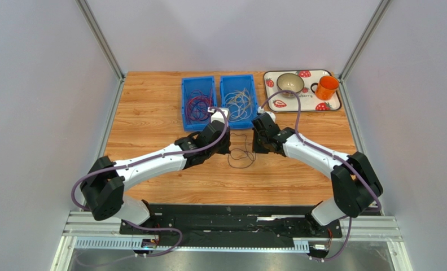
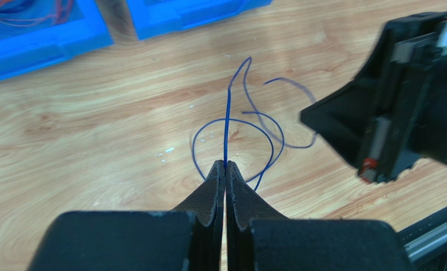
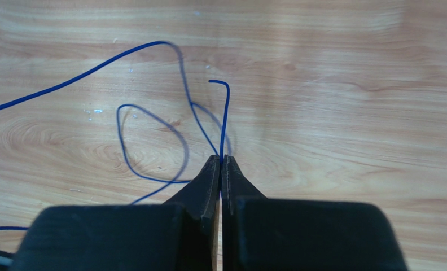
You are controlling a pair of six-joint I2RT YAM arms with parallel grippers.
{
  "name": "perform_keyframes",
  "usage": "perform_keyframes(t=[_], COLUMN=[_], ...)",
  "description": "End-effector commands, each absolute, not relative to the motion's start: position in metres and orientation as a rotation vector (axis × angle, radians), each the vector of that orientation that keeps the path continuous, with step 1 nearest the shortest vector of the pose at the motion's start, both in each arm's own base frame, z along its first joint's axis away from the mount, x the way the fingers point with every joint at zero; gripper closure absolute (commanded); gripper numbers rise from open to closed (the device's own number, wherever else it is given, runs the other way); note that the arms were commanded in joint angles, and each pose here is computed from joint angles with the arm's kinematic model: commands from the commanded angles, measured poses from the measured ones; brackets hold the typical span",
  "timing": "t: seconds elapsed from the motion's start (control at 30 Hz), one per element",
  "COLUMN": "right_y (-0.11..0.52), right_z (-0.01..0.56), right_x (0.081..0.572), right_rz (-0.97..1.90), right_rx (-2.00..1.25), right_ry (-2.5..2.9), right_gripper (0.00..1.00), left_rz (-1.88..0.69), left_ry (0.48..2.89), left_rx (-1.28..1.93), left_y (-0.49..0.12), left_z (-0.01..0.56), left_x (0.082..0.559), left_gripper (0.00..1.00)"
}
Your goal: Untangle the cables
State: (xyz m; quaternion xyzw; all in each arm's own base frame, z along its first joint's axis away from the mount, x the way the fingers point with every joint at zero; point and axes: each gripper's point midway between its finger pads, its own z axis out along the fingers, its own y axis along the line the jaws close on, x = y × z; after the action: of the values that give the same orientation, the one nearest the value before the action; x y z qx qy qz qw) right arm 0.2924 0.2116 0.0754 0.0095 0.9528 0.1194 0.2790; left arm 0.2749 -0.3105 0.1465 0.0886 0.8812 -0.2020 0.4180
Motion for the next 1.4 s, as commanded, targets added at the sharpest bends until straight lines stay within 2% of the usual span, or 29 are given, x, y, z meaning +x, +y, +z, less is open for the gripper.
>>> perform_keyframes(t=[0.0, 0.43, 0.67, 0.7, 0.73, 0.77, 0.83, 1.13, 1.37], right_y=[0.174, 0.082, 0.119, 0.121, 0.129, 0.130, 0.129, 0.131, 0.148], right_z=[0.136, 0.215, 0.227, 0.228, 0.228, 0.226, 0.224, 0.202, 0.188], right_x=[0.315, 0.323, 0.312, 0.312, 0.307, 0.306, 0.302, 0.286, 0.272], right_rz=[0.198, 0.168, 0.464, 0.480, 0.535, 0.539, 0.539, 0.575, 0.716], right_rx=[0.105, 0.362, 0.284, 0.275, 0.242, 0.237, 0.237, 0.246, 0.198], right_ry=[2.395, 2.203, 2.180, 2.174, 2.186, 2.192, 2.204, 2.240, 2.242], right_gripper=[1.00, 1.00, 1.00, 0.94, 0.63, 0.51, 0.35, 0.32, 0.32], left_rz=[-0.458, -0.302, -0.316, -0.303, -0.300, -0.309, -0.300, -0.285, -0.181], left_ry=[2.114, 1.974, 1.883, 1.876, 1.868, 1.848, 1.836, 1.719, 1.690], left_rx=[0.184, 0.027, 0.013, 0.018, 0.024, 0.020, 0.029, 0.042, 0.041], left_y=[-0.288, -0.173, -0.154, -0.152, -0.151, -0.151, -0.150, -0.149, -0.138], left_z=[0.195, 0.268, 0.311, 0.314, 0.319, 0.330, 0.339, 0.409, 0.433], left_x=[0.277, 0.262, 0.256, 0.257, 0.257, 0.258, 0.261, 0.277, 0.300], left_gripper=[1.00, 1.00, 1.00, 1.00, 1.00, 1.00, 1.00, 1.00, 1.00])
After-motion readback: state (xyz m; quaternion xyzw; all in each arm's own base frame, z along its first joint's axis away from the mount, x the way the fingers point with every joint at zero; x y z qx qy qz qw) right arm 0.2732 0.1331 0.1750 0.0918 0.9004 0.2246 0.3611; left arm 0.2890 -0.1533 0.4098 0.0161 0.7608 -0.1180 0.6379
